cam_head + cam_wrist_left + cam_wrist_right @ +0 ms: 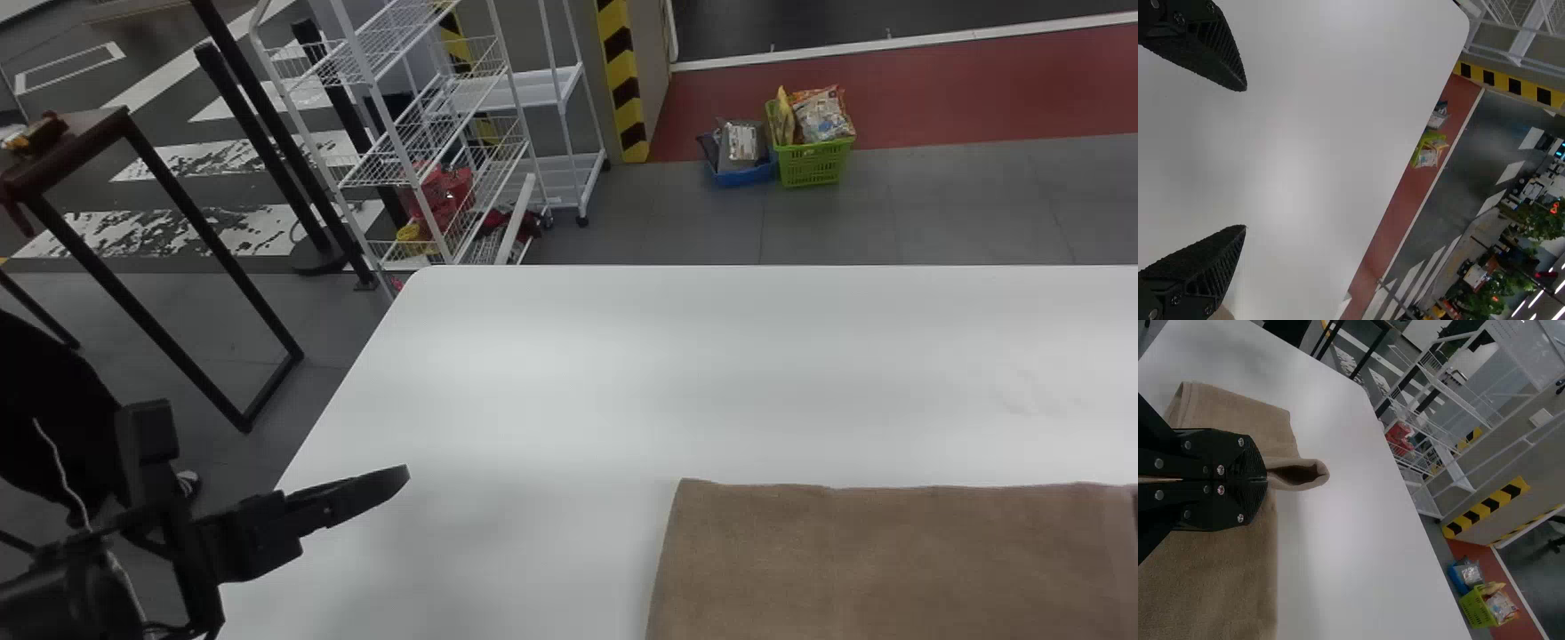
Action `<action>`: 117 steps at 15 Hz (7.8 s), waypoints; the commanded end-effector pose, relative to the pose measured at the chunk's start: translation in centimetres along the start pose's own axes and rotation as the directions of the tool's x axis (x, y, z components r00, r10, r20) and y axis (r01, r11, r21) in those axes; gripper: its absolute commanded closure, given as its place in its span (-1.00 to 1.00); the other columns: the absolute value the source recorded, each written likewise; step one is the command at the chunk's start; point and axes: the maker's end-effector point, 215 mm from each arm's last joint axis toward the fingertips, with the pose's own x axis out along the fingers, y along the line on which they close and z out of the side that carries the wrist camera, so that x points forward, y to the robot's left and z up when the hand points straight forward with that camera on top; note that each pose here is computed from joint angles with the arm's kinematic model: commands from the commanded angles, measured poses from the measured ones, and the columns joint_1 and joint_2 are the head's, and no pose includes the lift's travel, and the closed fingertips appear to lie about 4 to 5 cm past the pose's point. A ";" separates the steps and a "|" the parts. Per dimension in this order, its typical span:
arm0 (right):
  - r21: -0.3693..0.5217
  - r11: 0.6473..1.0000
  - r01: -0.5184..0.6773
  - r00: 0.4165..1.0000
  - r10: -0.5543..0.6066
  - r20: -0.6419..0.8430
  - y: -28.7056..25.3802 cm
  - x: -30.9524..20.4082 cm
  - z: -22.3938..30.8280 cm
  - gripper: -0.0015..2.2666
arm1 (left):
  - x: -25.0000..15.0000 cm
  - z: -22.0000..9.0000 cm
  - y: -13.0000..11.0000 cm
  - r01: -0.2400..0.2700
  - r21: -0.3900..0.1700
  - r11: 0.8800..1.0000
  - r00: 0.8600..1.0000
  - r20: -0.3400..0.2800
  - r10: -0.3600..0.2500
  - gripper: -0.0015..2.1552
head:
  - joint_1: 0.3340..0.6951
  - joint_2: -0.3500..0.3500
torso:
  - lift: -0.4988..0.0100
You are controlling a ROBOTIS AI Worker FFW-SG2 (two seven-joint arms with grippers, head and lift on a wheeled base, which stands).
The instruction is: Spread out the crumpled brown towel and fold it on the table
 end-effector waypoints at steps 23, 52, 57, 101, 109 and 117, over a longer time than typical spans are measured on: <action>0.082 0.982 0.171 0.970 -0.183 0.163 -7.7 -6.5 4.8 0.06 | 1.8 -2.8 -3.2 0.014 0.010 1.000 0.996 -0.093 -0.013 -0.93 | 1.00 0.49 | 0.46; 0.166 0.932 0.321 0.946 -0.324 -0.008 -16.0 -5.3 -4.7 -0.79 | 9.3 -17.7 -25.6 0.375 0.139 0.917 0.894 -0.317 -0.318 -0.55 | 1.00 -1.00 | 0.46; 0.158 0.936 0.315 0.947 -0.321 0.017 -16.3 -5.0 -4.1 -0.73 | 8.4 -17.9 -30.4 0.418 0.190 0.888 0.885 -0.305 -0.351 0.98 | 1.00 -1.00 | 0.46; 0.098 0.984 0.151 0.988 -0.150 -0.022 -10.1 6.2 2.9 -0.71 | 8.4 -15.4 -23.9 0.336 0.368 0.867 0.933 -0.259 -0.251 0.98 | 1.00 -0.55 | 0.46; 0.086 0.988 0.128 0.992 -0.125 -0.032 -9.1 10.8 8.3 -0.71 | 9.1 -16.1 -22.8 0.324 0.359 0.876 0.931 -0.285 -0.227 0.98 | 1.00 -0.43 | 0.46; 0.068 0.988 0.137 0.987 -0.131 -0.092 -9.1 12.6 7.0 -0.64 | 9.0 -15.8 -22.6 0.315 0.374 0.872 0.934 -0.286 -0.215 0.98 | 1.00 -0.27 | 0.46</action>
